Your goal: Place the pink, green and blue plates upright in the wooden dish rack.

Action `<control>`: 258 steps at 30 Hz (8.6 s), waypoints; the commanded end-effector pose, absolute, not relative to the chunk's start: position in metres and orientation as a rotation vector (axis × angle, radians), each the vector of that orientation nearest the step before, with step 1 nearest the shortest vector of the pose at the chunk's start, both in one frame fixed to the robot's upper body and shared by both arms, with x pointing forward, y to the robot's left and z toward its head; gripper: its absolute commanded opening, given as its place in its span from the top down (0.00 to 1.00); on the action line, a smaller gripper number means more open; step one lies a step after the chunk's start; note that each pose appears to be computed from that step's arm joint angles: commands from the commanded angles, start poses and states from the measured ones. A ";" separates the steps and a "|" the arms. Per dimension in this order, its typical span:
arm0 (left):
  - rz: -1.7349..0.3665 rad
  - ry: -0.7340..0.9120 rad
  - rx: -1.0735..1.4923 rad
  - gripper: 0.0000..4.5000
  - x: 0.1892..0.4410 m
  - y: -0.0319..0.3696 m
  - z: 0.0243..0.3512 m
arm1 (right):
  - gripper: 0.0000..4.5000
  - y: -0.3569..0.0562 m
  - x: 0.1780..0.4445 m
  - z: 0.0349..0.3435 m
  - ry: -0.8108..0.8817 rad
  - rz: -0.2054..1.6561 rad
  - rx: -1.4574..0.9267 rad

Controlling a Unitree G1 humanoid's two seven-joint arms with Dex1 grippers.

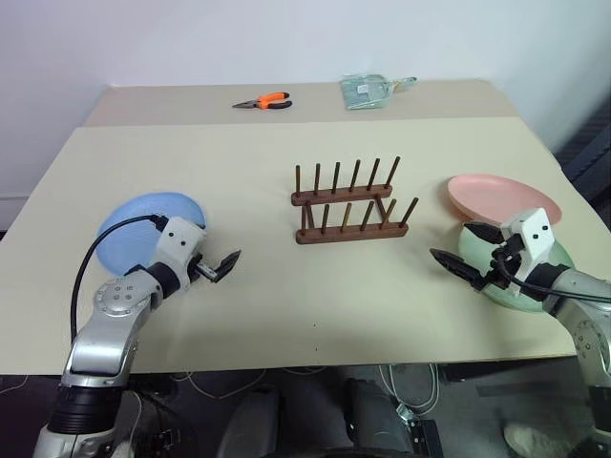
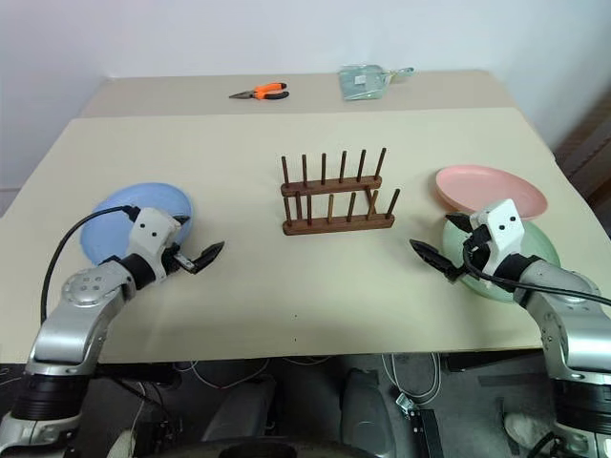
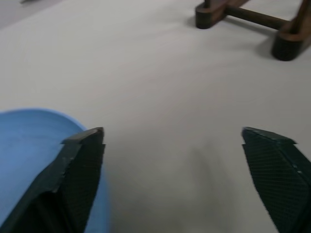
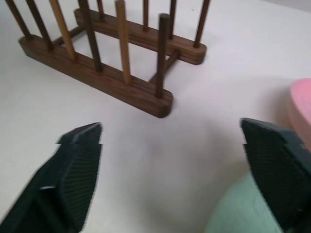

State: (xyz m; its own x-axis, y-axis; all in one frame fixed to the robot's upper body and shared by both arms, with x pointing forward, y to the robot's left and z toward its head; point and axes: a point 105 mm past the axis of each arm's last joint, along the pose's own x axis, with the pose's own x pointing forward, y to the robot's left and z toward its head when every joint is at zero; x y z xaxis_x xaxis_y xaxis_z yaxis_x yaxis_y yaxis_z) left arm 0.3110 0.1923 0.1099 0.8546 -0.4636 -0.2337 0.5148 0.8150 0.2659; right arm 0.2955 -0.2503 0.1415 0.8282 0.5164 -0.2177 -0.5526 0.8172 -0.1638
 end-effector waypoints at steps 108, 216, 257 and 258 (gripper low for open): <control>-1.057 0.059 0.329 0.75 0.311 0.039 0.107 | 0.99 -0.311 0.342 0.233 -0.089 0.137 -0.823; -0.887 0.066 0.149 0.47 0.312 0.106 0.127 | 0.24 -0.137 0.334 0.336 -0.390 0.581 0.259; 0.039 -0.095 -0.436 0.99 0.353 0.269 0.194 | 0.00 -0.048 0.285 0.251 -0.366 1.036 -0.474; -0.021 -0.157 -0.428 0.99 0.352 0.258 0.211 | 0.00 -0.046 0.286 0.248 -0.377 1.039 -0.541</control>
State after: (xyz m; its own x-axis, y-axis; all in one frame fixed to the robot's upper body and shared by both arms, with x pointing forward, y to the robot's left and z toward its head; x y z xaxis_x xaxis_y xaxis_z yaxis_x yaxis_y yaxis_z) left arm 0.3563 0.2705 0.1657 0.9970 0.0721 -0.0296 -0.0777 0.8906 -0.4481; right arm 0.2912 -0.0504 0.2428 0.4840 0.8745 0.0332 -0.7459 0.4321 -0.5068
